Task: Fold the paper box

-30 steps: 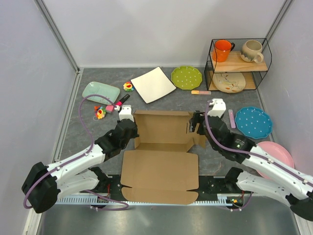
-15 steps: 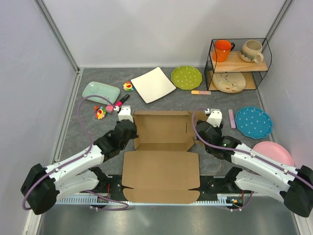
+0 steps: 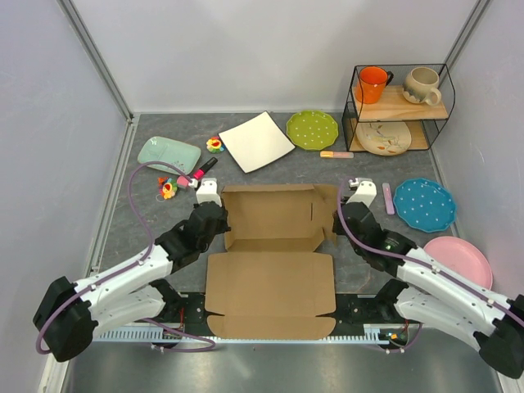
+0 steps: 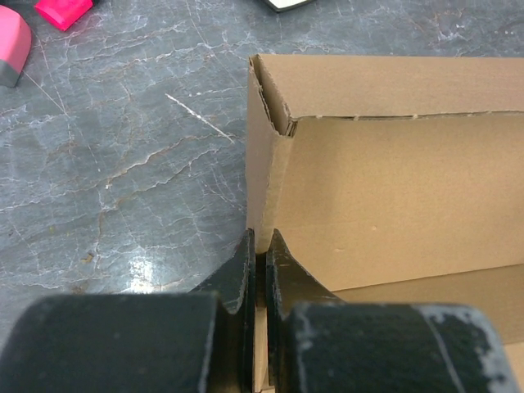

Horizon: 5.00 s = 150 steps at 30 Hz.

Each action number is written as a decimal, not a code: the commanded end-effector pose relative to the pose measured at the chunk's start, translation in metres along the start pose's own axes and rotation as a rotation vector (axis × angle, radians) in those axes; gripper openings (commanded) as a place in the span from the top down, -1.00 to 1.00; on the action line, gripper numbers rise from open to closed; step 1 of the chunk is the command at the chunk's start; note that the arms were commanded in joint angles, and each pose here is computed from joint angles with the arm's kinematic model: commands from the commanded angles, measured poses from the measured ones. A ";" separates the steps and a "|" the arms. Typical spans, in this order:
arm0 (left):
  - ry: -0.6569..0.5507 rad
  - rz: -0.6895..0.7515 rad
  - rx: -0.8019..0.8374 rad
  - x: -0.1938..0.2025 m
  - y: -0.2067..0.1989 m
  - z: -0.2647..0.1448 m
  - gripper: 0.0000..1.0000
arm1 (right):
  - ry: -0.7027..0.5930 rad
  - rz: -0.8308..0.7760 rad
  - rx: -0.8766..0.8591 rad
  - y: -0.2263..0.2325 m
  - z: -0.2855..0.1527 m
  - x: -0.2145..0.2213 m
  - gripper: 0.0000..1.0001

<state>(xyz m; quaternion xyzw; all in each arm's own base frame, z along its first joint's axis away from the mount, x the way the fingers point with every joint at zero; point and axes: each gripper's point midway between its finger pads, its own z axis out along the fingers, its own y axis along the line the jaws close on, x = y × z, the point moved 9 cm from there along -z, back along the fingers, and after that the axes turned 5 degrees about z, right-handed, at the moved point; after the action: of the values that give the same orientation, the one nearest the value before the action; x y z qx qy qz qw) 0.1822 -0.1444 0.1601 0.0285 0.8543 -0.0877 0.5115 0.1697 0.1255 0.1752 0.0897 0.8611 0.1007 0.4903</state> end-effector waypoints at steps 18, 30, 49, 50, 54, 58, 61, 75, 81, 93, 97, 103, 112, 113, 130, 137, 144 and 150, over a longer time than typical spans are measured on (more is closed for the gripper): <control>-0.068 -0.035 0.028 -0.001 -0.007 0.009 0.96 | 0.212 -0.176 -0.429 0.055 -0.010 0.051 0.53; -0.090 -0.029 0.002 0.000 -0.001 0.007 0.97 | -0.048 -0.083 -0.318 0.040 -0.049 -0.019 -0.64; -0.115 -0.049 -0.002 -0.002 0.003 0.001 0.96 | -0.223 0.242 0.124 -0.028 -0.039 -0.023 -0.19; -0.117 -0.048 -0.001 -0.002 0.003 0.001 0.96 | -0.184 0.238 0.107 -0.026 -0.035 -0.019 -0.18; -0.112 -0.050 0.005 -0.002 0.002 0.001 0.96 | -0.095 0.168 -0.013 -0.010 -0.017 -0.004 -0.34; -0.104 -0.049 0.020 -0.002 -0.001 0.002 0.97 | -0.045 0.110 -0.150 0.007 -0.005 0.006 -0.47; -0.103 -0.046 0.018 -0.002 -0.001 0.003 0.97 | -0.061 0.092 -0.214 0.014 -0.005 0.002 -0.50; -0.097 -0.019 0.036 -0.008 -0.006 0.006 0.96 | -0.102 -0.026 -0.287 0.045 0.012 -0.020 -0.69; -0.098 -0.003 0.053 -0.011 -0.009 0.006 0.97 | -0.097 -0.068 -0.274 0.058 0.027 -0.023 -0.71; -0.108 0.010 0.064 -0.012 -0.011 0.007 0.96 | 0.003 -0.191 -0.115 0.057 0.066 0.004 0.04; -0.111 0.005 0.064 -0.012 -0.011 0.007 0.97 | 0.000 -0.221 -0.042 0.049 0.068 0.005 0.45; -0.116 -0.006 0.069 -0.015 -0.013 0.007 0.96 | -0.010 -0.247 0.056 0.041 0.068 0.002 1.00; -0.108 -0.011 0.068 -0.013 -0.014 0.009 0.97 | 0.030 -0.243 0.110 0.040 0.063 0.005 0.33; -0.112 -0.013 0.068 -0.013 -0.014 0.009 0.97 | 0.030 -0.232 0.099 0.038 0.060 0.006 0.11; -0.151 -0.024 0.082 -0.014 -0.015 0.011 0.97 | 0.060 -0.204 0.038 0.021 0.050 0.032 1.00; -0.408 -0.022 0.154 -0.036 -0.020 0.013 0.96 | -0.270 -0.089 -0.044 0.036 0.041 -0.007 1.00; -0.683 -0.063 0.175 -0.054 -0.024 0.018 0.89 | -0.523 -0.028 -0.122 0.056 0.046 -0.040 1.00; -0.759 -0.057 0.199 -0.058 -0.036 0.035 0.87 | -0.569 -0.002 -0.150 0.059 0.070 -0.036 0.95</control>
<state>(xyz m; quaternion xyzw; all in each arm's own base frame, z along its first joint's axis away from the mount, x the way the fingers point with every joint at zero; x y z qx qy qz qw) 0.2282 -0.1742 0.1653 0.0470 0.6776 -0.1452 0.7194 0.2371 0.1630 0.1586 0.0370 0.7505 0.0344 0.6589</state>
